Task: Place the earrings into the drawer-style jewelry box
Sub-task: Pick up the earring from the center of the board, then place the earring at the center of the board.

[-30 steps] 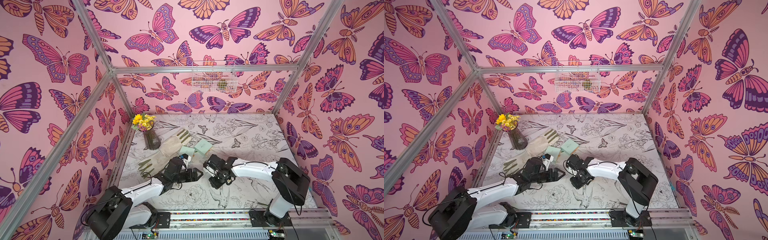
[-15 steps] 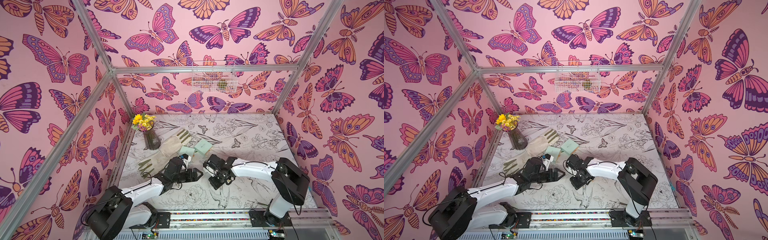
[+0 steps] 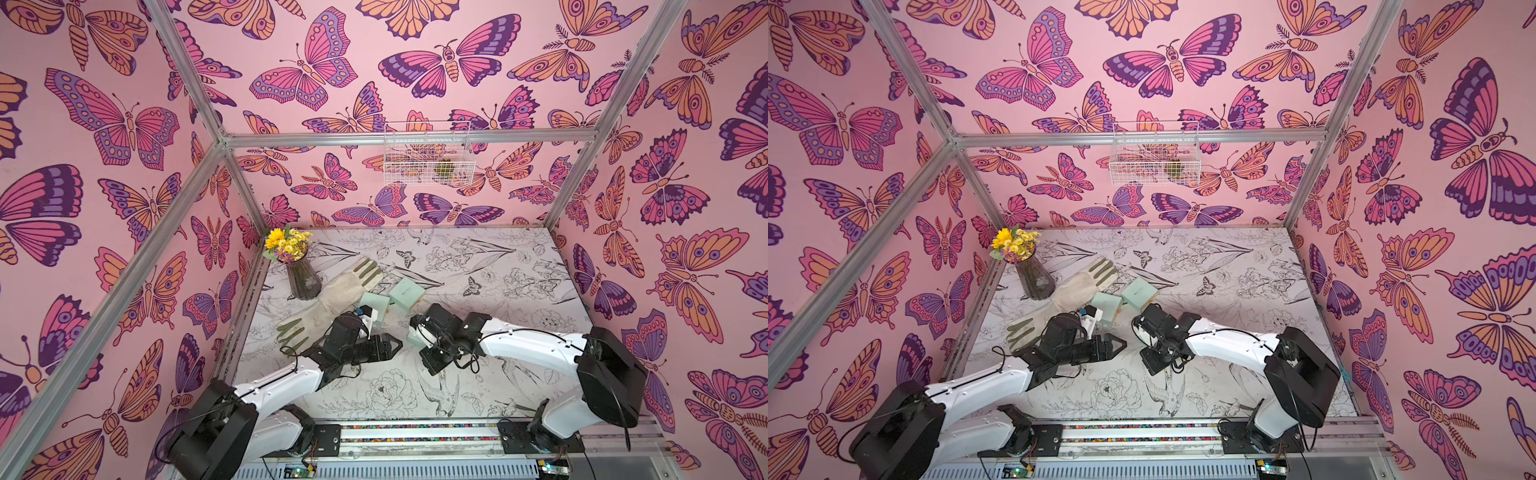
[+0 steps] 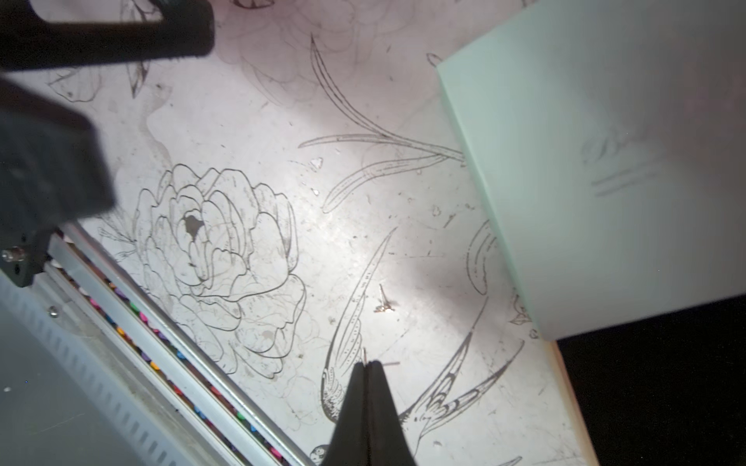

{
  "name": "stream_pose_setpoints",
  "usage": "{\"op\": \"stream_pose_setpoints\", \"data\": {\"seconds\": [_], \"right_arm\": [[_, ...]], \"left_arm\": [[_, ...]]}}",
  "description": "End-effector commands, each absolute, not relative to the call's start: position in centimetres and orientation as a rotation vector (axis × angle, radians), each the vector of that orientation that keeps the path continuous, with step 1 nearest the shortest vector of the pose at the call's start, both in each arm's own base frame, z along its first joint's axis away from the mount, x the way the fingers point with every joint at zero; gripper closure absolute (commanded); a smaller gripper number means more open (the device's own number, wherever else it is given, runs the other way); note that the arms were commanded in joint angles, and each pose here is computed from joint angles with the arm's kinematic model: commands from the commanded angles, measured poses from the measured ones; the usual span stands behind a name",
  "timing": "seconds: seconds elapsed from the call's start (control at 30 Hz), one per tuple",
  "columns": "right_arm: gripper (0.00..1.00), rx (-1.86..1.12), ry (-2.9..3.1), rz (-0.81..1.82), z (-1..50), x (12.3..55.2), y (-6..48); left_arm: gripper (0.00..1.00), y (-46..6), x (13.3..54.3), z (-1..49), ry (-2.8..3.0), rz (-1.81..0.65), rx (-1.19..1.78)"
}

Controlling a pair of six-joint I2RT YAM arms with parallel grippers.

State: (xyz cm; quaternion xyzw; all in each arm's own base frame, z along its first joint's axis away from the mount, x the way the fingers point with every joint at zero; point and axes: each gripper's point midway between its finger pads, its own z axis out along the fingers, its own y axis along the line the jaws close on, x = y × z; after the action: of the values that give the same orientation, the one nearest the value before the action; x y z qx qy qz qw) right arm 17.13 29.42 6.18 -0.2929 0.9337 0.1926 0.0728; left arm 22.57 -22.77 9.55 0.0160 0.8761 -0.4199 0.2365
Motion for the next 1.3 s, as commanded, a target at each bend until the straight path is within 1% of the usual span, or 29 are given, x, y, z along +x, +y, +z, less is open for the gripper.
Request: {"op": "stream_pose_setpoints", "data": {"seconds": [0.0,0.07,0.17,0.3,0.47,0.7,0.87,1.27], "right_arm": [[1.0,-0.83,2.806,0.838,7.0,16.8,33.9],[1.0,-0.824,2.807,0.901,7.0,16.6,35.5],[1.0,-0.814,2.817,0.982,6.6,16.2,37.5],[1.0,-0.779,2.812,1.151,6.6,15.8,39.5],[1.0,-0.719,2.809,1.248,6.2,15.8,40.6],[1.0,-0.616,2.825,1.247,5.0,16.4,40.8],[1.0,-0.561,2.857,1.204,3.8,16.5,40.3],[1.0,-0.516,2.925,1.152,2.0,16.6,39.7]], "left_arm": [[0.18,-20.3,23.1,10.5,2.332,-1.084,-0.052],[0.18,-18.5,22.6,9.4,2.345,-1.044,-0.128],[0.18,-16.9,22.7,9.3,2.327,-1.047,-0.201],[0.19,-16.1,22.8,9.3,2.317,-1.064,-0.236],[0.19,-15.6,22.8,8.6,2.323,-1.05,-0.27],[0.19,-16.2,22.2,7.5,2.368,-1.107,-0.286],[0.19,-15.9,21.7,6.4,2.393,-1.097,-0.33],[0.19,-16.3,22.2,6.3,2.414,-1.107,-0.326]]}}
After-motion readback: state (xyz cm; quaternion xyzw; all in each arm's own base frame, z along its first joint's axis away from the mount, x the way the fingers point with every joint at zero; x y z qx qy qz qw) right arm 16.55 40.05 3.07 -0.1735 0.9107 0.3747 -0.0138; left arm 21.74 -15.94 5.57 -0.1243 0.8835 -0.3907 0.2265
